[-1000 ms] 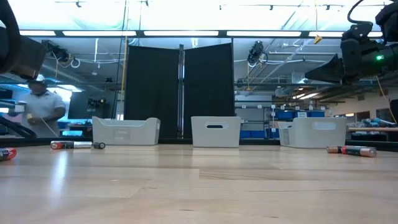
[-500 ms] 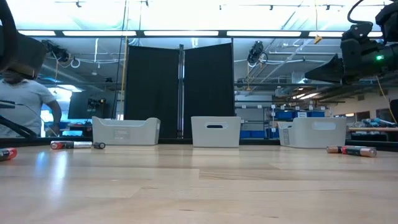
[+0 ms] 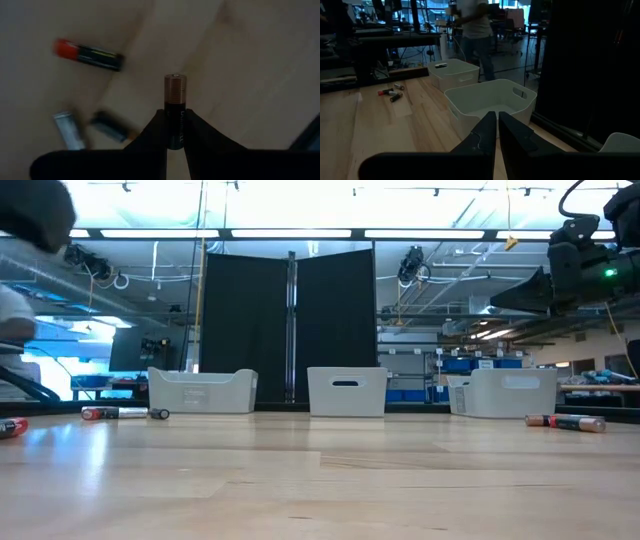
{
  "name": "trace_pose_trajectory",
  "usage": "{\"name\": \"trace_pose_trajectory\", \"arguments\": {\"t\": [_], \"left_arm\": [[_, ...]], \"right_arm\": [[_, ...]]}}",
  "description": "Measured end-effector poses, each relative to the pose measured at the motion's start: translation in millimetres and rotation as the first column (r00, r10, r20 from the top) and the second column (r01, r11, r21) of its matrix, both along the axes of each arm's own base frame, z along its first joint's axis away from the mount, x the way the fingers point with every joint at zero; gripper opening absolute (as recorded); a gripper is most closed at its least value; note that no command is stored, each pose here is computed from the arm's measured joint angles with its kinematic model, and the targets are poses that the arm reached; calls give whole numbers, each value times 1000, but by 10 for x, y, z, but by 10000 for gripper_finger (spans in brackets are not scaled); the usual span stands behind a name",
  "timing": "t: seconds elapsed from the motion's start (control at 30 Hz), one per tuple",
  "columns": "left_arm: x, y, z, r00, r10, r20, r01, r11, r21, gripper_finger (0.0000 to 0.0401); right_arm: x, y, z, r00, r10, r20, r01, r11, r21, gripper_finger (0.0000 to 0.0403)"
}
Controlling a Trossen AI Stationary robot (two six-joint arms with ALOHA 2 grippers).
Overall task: Sort batteries
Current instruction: Put the black brown battery into the left bin
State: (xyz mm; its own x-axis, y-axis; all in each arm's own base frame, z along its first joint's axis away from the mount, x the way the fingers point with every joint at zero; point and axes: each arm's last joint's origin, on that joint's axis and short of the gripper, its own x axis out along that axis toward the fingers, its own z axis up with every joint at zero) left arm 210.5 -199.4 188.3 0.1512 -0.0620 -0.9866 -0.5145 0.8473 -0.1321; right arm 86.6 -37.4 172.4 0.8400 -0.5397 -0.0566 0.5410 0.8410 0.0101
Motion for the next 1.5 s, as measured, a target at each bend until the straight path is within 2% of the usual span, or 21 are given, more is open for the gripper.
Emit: {"name": "trace_pose_trajectory", "arguments": {"t": [0.17, 0.33, 0.6, 0.83, 0.97, 1.2, 1.33, 1.5], "left_arm": [[164, 176, 271, 998, -58, -13, 59, 991, 121, 42], [401, 507, 485, 993, -119, -26, 121, 966, 227, 42], [862, 1245, 890, 976, -215, 34, 193, 927, 321, 41], [1050, 2020, 1277, 972, -219, 88, 167, 899, 404, 41], [1004, 2503, 1308, 987, -153, 55, 115, 896, 429, 41], [735, 3288, 1304, 1000, 16, -10, -10, 899, 437, 41], [520, 3673, 1331, 994, 110, 14, -106, 896, 432, 41], [317, 4071, 1107, 981, 185, 61, -193, 893, 406, 41]], "right_arm": [[0, 0, 0, 1000, 0, 0, 0, 1000, 0, 32], [0, 0, -1, 1000, 0, 0, 0, 1000, 0, 32], [0, 0, 0, 1000, 0, 0, 0, 1000, 0, 32], [0, 0, 0, 1000, 0, 0, 0, 1000, 0, 32], [0, 0, -1, 1000, 0, -1, 0, 1000, 0, 32], [0, 0, 0, 1000, 0, 0, 0, 1000, 0, 32], [0, 0, 0, 1000, 0, 0, 0, 1000, 0, 32], [0, 0, 0, 1000, 0, 0, 0, 1000, 0, 32]]}}
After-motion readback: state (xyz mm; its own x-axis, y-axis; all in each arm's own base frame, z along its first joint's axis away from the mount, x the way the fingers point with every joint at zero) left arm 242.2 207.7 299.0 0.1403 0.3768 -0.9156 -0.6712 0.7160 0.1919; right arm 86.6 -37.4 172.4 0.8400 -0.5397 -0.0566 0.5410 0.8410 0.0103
